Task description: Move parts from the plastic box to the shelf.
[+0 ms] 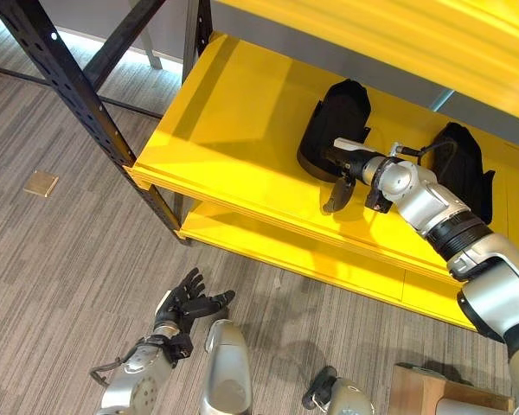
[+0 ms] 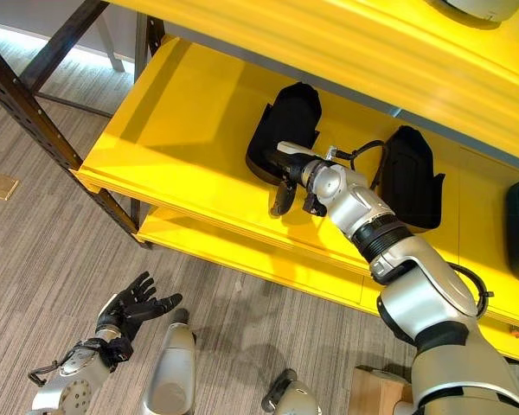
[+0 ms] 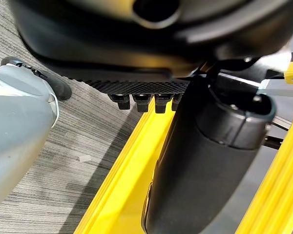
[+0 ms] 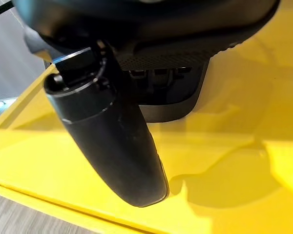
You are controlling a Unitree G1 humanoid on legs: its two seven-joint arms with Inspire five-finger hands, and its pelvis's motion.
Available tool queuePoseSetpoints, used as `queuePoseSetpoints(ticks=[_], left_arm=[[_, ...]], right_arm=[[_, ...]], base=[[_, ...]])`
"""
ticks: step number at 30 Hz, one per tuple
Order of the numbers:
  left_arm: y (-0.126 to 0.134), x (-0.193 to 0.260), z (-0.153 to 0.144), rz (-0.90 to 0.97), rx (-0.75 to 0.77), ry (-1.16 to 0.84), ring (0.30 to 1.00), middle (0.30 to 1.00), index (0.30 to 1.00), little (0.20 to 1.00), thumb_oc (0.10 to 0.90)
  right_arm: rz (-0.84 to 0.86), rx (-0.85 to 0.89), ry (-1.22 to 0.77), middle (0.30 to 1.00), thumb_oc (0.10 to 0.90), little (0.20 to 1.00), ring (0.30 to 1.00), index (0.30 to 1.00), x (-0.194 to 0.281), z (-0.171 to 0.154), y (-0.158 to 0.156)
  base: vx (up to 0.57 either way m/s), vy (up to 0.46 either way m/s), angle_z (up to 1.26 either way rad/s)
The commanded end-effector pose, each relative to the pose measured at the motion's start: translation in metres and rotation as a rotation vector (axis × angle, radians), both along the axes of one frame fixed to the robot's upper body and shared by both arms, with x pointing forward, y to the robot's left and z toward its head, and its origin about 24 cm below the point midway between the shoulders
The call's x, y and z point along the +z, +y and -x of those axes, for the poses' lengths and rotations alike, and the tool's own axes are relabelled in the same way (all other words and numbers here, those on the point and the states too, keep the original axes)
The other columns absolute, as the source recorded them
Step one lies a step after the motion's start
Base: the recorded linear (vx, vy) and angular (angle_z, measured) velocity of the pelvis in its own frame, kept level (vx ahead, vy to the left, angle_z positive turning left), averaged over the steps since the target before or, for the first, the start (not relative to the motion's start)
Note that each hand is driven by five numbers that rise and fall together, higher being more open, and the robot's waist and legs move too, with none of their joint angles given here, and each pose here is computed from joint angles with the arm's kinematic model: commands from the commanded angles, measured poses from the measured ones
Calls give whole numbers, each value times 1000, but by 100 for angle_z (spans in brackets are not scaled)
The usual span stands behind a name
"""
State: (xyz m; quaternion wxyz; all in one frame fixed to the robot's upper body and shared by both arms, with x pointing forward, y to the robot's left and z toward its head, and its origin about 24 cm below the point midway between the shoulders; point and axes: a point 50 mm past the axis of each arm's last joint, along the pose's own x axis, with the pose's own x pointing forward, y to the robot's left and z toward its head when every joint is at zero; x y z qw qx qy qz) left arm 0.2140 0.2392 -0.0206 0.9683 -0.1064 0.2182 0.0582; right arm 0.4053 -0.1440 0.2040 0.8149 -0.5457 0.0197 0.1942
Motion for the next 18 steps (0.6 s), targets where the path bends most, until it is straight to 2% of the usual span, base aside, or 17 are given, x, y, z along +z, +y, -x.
queuePoseSetpoints(ticks=[1, 18], left_arm=[[7, 35, -13, -27, -57, -161, 1000, 1000, 1000, 1000, 900], [5, 37, -16, -28, -74, -166, 1000, 1000, 1000, 1000, 900]], right_arm=[[18, 55, -38, 1000, 900, 1000, 1000, 1000, 24, 0, 12], [73, 43, 22, 1000, 900, 1000, 1000, 1000, 15, 2, 1]], base=[[0, 0, 0], [0, 0, 0]])
